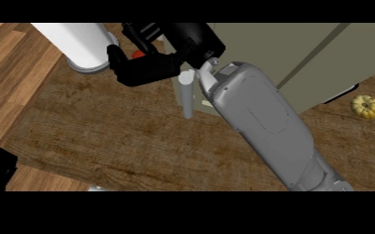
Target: Pick up the wine, place it into the cabinet and close the cabinet
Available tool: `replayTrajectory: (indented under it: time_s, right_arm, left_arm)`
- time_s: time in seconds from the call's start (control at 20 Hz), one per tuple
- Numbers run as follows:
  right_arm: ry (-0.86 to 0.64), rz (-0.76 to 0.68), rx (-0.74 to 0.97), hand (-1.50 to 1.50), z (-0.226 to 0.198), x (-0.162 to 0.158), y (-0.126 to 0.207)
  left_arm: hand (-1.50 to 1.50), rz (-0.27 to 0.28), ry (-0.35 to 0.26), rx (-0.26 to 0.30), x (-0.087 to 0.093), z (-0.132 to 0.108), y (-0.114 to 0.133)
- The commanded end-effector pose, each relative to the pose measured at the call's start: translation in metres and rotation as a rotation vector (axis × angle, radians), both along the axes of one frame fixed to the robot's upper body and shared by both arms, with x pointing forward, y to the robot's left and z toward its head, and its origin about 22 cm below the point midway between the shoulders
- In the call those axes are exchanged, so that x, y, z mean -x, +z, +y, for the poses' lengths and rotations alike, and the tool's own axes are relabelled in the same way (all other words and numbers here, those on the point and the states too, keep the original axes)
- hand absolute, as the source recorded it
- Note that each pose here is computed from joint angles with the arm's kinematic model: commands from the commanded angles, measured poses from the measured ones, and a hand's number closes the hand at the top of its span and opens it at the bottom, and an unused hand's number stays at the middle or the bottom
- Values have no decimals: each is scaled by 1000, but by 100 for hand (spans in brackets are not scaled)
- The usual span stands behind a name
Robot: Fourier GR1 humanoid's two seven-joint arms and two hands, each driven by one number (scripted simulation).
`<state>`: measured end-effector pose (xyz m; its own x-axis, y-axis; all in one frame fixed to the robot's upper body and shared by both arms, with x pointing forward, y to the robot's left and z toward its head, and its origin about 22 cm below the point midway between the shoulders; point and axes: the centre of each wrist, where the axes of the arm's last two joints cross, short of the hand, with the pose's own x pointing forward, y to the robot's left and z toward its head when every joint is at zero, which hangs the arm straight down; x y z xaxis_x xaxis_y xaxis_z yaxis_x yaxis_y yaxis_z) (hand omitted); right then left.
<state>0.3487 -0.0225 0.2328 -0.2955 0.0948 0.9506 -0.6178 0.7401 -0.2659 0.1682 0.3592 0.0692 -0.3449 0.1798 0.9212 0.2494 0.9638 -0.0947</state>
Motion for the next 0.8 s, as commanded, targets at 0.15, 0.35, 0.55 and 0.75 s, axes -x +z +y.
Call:
replayTrajectory:
  time_s: [0.15,0.35,0.55,0.75]
  right_arm:
    - [-236,111,-1,150,-50,-50,-22]
    - [-218,119,-12,150,-59,-54,-30]
    - [-191,101,-14,150,-65,-56,-38]
    - [-167,96,-9,150,-71,-60,-44]
  left_arm:
    - [150,4,23,5,1,-1,-5]
    - [150,13,38,-1,2,4,-5]
    - [150,-5,46,7,-1,3,-3]
    - [150,6,42,3,3,2,-5]
